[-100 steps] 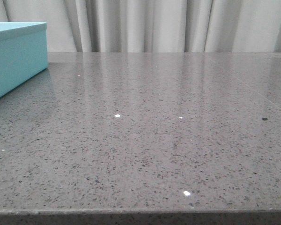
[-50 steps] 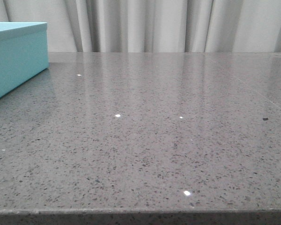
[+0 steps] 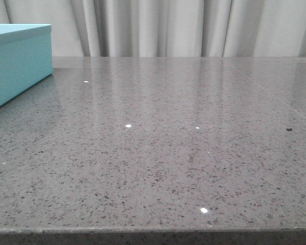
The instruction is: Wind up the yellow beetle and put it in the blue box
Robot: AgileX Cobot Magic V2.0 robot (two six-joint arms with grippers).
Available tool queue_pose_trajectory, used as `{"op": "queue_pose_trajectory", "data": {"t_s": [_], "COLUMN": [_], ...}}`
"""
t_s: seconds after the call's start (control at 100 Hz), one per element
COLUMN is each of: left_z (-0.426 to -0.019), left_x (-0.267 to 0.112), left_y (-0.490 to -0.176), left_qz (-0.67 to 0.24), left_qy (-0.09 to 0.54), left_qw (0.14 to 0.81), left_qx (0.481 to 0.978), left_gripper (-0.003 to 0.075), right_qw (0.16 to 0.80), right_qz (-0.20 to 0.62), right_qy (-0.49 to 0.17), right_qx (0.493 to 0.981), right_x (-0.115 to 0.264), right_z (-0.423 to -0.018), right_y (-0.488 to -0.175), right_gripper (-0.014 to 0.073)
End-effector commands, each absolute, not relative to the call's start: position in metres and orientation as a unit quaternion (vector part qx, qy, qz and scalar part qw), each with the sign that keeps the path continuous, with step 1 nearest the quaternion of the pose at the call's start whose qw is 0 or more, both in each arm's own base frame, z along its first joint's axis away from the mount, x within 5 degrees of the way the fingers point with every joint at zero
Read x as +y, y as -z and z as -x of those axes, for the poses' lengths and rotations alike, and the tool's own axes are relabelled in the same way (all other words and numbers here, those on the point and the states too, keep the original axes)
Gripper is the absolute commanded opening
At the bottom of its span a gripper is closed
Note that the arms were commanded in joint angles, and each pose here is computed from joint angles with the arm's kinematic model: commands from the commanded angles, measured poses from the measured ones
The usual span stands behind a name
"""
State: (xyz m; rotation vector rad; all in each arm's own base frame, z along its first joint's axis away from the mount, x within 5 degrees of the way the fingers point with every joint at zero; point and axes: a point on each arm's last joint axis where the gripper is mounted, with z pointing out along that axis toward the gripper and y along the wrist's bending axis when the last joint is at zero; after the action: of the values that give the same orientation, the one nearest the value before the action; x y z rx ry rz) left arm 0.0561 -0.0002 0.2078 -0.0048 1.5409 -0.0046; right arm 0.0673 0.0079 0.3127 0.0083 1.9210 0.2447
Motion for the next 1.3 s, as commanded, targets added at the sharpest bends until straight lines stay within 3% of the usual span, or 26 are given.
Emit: {"op": "queue_pose_trajectory", "data": {"t_s": [0.0, 0.26, 0.6, 1.12, 1.29], "left_z": [-0.054, -0.054, -0.054, -0.054, -0.054], "left_x": [0.000, 0.000, 0.000, 0.000, 0.000], "left_y": [-0.209, -0.209, -0.209, -0.209, -0.209], "left_qz": [0.005, 0.005, 0.005, 0.005, 0.005], "left_qy": [0.004, 0.004, 0.004, 0.004, 0.004], "left_qw": [0.746, 0.746, 0.746, 0.746, 0.746], "left_qx": [0.666, 0.666, 0.666, 0.666, 0.666], "left_gripper": [-0.0018, -0.0018, -0.0018, -0.0019, -0.0018], "right_qw": [0.606, 0.624, 0.743, 0.734, 0.742], "right_qz": [0.013, 0.022, 0.043, -0.033, -0.033], "right_qy": [-0.100, -0.087, -0.104, -0.045, -0.045], "right_qx": [0.789, 0.776, 0.660, 0.677, 0.668], "right_x": [0.008, 0.008, 0.013, 0.001, 0.001], "right_z": [-0.069, -0.071, -0.065, -0.057, -0.054], "right_y": [-0.327, -0.326, -0.295, -0.214, -0.210], "right_gripper": [-0.0064, -0.0064, -0.0064, -0.0064, -0.0068]}}
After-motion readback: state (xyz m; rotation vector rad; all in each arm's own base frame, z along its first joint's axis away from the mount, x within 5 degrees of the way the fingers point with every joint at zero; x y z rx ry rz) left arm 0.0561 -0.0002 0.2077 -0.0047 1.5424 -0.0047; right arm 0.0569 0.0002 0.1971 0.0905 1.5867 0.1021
